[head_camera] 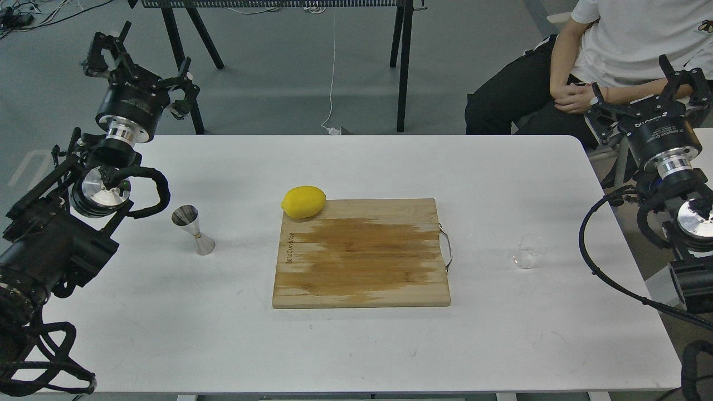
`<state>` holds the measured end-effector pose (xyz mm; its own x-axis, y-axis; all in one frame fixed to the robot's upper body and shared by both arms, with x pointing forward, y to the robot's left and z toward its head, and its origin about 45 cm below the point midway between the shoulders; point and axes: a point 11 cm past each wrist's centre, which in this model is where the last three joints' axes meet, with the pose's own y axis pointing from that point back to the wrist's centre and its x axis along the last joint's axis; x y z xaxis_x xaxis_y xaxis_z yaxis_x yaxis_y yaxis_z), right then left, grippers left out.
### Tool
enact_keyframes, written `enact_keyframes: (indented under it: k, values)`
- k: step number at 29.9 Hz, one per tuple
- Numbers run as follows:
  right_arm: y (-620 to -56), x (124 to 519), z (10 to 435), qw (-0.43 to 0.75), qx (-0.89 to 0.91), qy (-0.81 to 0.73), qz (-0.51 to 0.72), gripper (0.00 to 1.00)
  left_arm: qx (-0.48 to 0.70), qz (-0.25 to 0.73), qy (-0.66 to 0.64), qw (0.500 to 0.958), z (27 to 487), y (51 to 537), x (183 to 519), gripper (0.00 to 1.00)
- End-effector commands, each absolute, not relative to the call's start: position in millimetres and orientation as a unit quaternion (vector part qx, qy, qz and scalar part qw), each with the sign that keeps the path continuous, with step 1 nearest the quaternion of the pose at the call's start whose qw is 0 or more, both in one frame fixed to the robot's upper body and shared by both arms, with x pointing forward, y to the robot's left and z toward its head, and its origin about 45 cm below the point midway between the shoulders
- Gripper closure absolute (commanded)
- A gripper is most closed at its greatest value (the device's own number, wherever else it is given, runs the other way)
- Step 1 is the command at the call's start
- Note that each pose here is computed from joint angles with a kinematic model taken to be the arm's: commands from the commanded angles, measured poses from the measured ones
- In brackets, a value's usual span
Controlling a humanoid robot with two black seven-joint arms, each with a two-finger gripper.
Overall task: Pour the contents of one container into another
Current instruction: 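Move the left gripper down toward the metal jigger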
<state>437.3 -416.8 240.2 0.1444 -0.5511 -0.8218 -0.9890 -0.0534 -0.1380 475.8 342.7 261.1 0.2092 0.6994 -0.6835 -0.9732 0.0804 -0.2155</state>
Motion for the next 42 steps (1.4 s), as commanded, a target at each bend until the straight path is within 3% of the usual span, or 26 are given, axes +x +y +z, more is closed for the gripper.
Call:
enact_keyframes:
  k: [1,7,13,18,26,34,42]
  values:
    - [-417.2,437.3,239.7,0.367,-0.66,0.583,0.299,0.0,-0.328,0.593,0.209,0.705,261.0,341.0,475.9,0.0]
    - [-413.6,436.5,235.3,0.365,-0.659,0.583,0.304,0.0,-0.336,0.581,0.207,0.712,268.5,338.4,473.5,0.0]
    - [-412.1,426.0,219.7,0.363,-0.655,0.583,0.315,0.0,-0.302,0.534,0.199,0.765,275.1,328.1,440.4,0.0]
    - [-423.7,413.7,216.8,0.378,-0.644,0.589,0.308,0.0,-0.186,0.507,0.101,0.835,295.2,311.6,406.3,0.0]
    - [-433.1,397.2,215.5,0.383,-0.641,0.592,0.302,0.0,-0.022,0.471,-0.08,0.878,292.7,309.0,348.9,0.02]
    - [-436.9,382.3,209.0,0.386,-0.638,0.593,0.304,0.0,0.128,0.429,-0.288,0.846,265.5,310.9,288.8,0.05]
    - [-440.6,379.7,207.7,0.382,-0.636,0.598,0.303,0.0,0.343,0.302,-0.53,0.715,191.5,338.2,255.0,0.07]
